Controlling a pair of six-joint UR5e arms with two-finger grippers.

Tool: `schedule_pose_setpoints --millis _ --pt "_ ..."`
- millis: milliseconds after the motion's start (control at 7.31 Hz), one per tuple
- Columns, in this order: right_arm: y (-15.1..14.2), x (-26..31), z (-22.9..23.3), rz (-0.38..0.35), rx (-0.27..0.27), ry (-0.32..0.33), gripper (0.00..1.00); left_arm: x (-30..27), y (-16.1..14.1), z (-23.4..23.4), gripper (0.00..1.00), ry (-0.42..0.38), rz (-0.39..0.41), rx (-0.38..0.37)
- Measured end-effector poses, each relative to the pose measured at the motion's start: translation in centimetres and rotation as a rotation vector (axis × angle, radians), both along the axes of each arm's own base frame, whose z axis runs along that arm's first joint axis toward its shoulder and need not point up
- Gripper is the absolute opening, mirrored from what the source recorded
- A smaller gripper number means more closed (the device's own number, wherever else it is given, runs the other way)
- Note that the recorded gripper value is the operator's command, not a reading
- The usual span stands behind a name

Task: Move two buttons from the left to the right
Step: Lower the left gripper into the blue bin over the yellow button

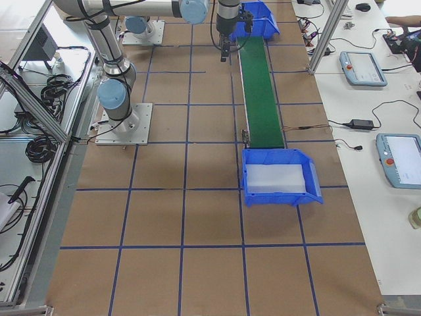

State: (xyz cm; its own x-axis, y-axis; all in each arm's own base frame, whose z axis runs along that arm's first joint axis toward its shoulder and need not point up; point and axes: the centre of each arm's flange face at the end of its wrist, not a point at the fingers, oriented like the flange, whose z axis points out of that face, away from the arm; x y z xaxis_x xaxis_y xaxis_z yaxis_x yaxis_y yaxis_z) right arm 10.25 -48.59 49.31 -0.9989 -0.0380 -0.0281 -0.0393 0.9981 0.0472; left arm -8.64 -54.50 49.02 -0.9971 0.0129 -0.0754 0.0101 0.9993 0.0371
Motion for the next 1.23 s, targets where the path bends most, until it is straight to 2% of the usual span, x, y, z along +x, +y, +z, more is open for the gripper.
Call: schedule_pose_setpoints --millis 547,957,1231 --pt "0.0 0.0 0.0 0.0 0.0 0.0 1.0 0.8 -0.9 0.3 1.0 0.013 0.008 -0.025" --pt "0.0 0.0 0.0 0.0 0.0 -0.001 1.0 2.9 -8.5 -5.9 1.0 0.095 0.031 -0.065" --pt "0.0 0.0 0.0 0.0 0.0 -0.002 1.0 3.9 -12.3 -8.7 1.0 0.098 -0.021 -0.08"
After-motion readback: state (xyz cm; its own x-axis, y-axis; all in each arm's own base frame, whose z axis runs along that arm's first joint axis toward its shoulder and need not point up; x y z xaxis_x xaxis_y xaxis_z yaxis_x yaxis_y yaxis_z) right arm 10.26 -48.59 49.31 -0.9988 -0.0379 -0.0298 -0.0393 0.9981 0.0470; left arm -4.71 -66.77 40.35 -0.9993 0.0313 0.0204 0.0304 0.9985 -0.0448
